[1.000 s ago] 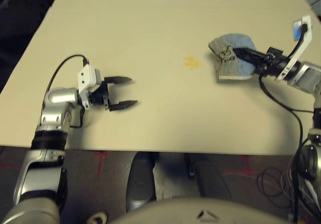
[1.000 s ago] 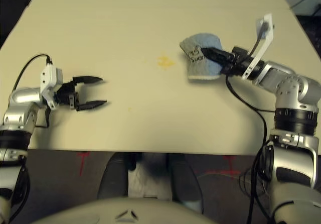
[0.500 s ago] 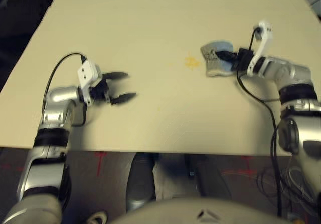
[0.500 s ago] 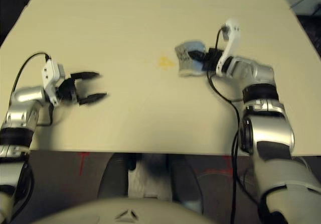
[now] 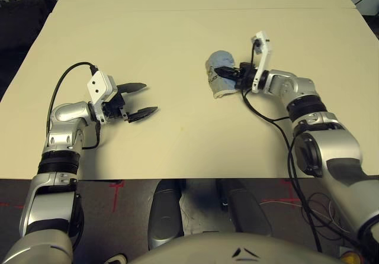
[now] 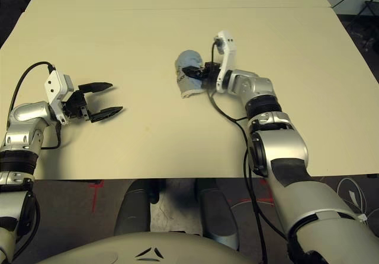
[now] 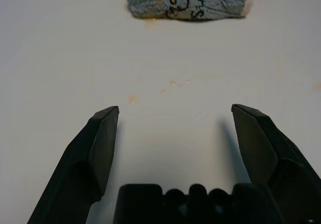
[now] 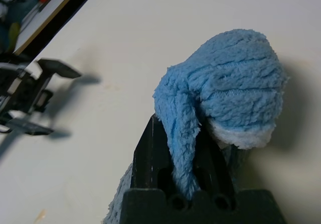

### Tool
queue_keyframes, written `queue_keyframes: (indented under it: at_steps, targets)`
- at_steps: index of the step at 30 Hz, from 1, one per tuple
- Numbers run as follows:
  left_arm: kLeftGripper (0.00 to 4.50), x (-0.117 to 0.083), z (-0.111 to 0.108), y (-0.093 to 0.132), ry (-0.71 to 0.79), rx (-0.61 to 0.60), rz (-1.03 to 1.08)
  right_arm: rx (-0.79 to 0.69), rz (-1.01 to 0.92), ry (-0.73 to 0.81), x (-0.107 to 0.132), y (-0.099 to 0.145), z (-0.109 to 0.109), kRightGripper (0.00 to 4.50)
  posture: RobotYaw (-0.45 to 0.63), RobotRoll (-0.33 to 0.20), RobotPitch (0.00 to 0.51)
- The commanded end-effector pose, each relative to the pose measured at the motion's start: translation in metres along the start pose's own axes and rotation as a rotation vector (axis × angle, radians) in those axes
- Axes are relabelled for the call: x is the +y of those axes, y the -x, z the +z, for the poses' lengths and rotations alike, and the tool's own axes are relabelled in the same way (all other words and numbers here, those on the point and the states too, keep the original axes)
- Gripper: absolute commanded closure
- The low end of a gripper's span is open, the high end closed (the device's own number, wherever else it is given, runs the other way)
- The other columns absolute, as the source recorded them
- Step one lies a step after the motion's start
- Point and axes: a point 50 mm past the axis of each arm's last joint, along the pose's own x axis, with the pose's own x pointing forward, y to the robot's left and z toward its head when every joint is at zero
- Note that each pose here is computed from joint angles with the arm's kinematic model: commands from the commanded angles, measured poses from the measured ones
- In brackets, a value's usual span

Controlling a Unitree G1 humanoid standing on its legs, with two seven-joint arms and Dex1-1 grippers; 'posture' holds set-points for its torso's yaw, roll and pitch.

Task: Wipe the water off the table with a rag.

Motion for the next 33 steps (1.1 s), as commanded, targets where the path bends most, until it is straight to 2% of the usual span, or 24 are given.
queue_keyframes:
  at_steps: [1,7,12,15,23,30,33]
  targets:
    - [0.00,0.000,-0.006,0.006,0.009,0.028,0.009,0.139,0.085,-0.108,0.014,-0.024,-0.045,4.40,0.19,0.000,0.238]
    - [0.00,0.000,-0.007,0.006,0.013,0.024,0.011,0.132,0.138,-0.137,0.026,-0.035,-0.054,4.40,0.19,0.000,0.231]
    - [0.00,0.000,-0.007,0.005,0.010,0.024,0.007,0.116,0.076,-0.129,0.016,-0.021,-0.052,4.40,0.19,0.000,0.225]
    - [0.00,0.000,-0.007,0.004,0.009,0.020,0.004,0.094,0.005,-0.116,0.002,-0.001,-0.044,4.40,0.18,0.000,0.223]
    - [0.00,0.000,-0.008,0.002,0.005,0.009,-0.005,0.059,-0.188,-0.076,-0.028,0.071,-0.026,4.40,0.16,0.000,0.217]
    - [0.00,0.002,-0.005,-0.003,-0.001,-0.008,-0.022,0.004,-0.341,-0.057,-0.042,0.126,-0.011,4.40,0.14,0.000,0.216]
    - [0.00,0.003,-0.004,-0.006,-0.004,-0.015,-0.026,-0.019,-0.383,-0.055,-0.044,0.141,-0.008,4.40,0.13,0.000,0.216]
